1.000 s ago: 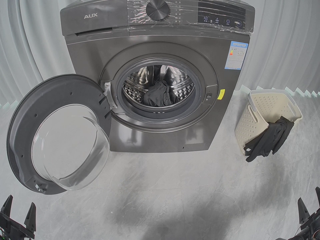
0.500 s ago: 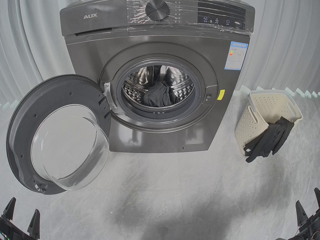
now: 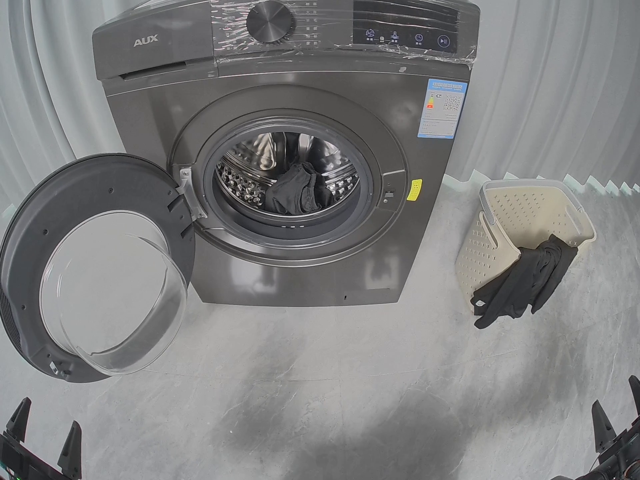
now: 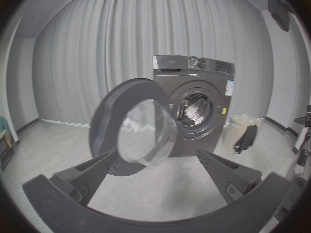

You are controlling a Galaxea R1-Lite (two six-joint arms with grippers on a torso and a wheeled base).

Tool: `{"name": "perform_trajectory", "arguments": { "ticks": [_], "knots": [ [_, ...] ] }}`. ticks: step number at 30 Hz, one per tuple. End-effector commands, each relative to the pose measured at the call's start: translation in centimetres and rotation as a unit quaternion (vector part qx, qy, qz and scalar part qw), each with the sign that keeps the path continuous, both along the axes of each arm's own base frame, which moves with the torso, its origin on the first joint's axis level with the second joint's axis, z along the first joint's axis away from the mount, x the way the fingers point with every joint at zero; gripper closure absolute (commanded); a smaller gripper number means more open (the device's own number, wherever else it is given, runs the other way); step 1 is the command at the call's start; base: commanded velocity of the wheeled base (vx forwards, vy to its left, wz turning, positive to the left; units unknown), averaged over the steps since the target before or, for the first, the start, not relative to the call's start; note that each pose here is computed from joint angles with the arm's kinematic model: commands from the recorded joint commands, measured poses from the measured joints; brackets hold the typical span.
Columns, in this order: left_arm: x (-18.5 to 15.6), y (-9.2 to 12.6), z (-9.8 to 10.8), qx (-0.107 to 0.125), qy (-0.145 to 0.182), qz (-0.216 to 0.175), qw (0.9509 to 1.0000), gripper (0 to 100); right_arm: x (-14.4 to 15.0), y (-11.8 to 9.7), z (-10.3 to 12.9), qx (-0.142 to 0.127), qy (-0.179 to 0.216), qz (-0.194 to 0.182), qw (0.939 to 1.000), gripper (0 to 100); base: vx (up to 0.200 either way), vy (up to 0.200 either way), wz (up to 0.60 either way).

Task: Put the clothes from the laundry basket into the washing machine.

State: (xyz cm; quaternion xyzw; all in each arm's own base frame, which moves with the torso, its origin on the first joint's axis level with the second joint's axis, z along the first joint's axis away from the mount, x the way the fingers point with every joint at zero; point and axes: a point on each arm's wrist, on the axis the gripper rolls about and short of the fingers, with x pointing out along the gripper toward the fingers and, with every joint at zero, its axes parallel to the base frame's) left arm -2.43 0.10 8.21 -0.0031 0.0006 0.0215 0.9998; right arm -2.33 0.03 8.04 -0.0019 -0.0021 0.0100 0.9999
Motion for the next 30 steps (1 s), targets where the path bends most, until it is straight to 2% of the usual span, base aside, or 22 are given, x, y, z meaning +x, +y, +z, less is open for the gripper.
{"name": "perform_trajectory", "arguments": {
  "ticks": [1,4,5,7,16,30],
  "knots": [
    [-0.18,-0.31,0.22,-0.016,-0.009,-0.071,0.9973,0,0.04,0.0,-0.47,0.0,0.003,0.001,1.0,0,0.0,0.0,0.0],
    [-0.17,-0.29,0.22,-0.011,-0.01,-0.068,0.9976,0,0.04,0.0,-0.47,0.0,0.003,0.001,1.0,0,0.0,0.0,0.0],
    [-0.07,-0.2,-0.07,0.001,-0.006,-0.045,0.999,0,0.04,0.0,-0.47,0.0,0.003,0.001,1.0,0,0.0,0.0,0.0],
    [0.15,-0.05,-0.74,-0.001,0.003,-0.012,0.9999,0,0.04,0.0,-0.47,0.0,0.003,0.001,1.0,0,0.0,0.0,0.0],
    [0.15,-0.07,-0.72,0.001,0.002,-0.018,0.9998,0,0.04,0.0,-0.47,0.0,0.003,0.001,1.0,0,0.0,0.0,0.0],
    [0.15,-0.07,-0.68,-0.01,0.002,-0.018,0.9998,0,0.05,0.0,-0.47,0.0,0.003,0.0,1.0,0,0.0,-0.2,0.0]
  ]
}}
